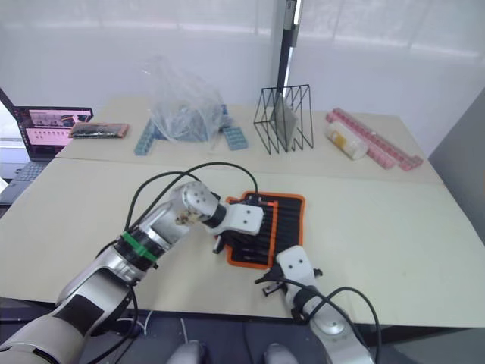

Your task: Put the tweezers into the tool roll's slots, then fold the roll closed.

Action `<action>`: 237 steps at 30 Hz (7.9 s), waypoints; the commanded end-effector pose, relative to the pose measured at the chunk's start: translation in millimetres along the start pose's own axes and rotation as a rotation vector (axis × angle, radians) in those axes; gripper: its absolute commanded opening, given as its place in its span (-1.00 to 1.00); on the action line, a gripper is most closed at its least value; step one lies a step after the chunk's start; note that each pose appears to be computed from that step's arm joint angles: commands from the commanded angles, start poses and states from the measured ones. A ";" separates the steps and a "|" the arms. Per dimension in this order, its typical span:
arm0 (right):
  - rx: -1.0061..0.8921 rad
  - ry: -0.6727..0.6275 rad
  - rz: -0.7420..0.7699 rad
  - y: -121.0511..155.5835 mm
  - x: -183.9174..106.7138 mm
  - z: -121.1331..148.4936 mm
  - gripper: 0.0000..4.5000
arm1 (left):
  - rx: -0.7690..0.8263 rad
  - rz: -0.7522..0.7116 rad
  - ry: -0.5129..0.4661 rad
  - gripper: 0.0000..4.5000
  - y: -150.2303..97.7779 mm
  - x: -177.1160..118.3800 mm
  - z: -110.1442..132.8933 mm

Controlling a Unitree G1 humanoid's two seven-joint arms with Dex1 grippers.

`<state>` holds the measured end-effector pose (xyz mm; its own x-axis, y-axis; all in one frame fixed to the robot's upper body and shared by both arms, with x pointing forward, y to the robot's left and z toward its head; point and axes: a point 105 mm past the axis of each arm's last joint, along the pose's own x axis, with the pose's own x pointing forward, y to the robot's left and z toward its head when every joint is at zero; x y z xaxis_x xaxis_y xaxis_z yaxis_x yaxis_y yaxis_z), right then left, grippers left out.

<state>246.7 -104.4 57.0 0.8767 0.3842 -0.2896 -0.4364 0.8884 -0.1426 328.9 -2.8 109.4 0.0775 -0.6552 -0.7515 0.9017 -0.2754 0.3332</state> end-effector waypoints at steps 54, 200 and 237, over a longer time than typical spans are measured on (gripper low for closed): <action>-0.045 -0.081 0.136 -0.6 -33.6 19.2 -0.49 | -0.604 0.759 -0.368 1.00 -117.7 -187.9 -110.8; -0.840 -0.342 0.722 -7.6 39.7 71.0 -1.00 | -0.463 0.492 -0.233 -0.98 -102.6 -105.0 -88.4; -0.484 -0.202 0.609 -25.3 36.0 88.3 0.42 | -0.607 0.385 -0.281 -1.00 -50.0 -89.5 -101.8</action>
<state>312.0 -93.5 110.2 0.4574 0.8144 -0.3572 -0.8615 0.3062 -0.4051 316.7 140.9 95.5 0.3794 -0.8054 -0.4554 0.9185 0.3870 0.0807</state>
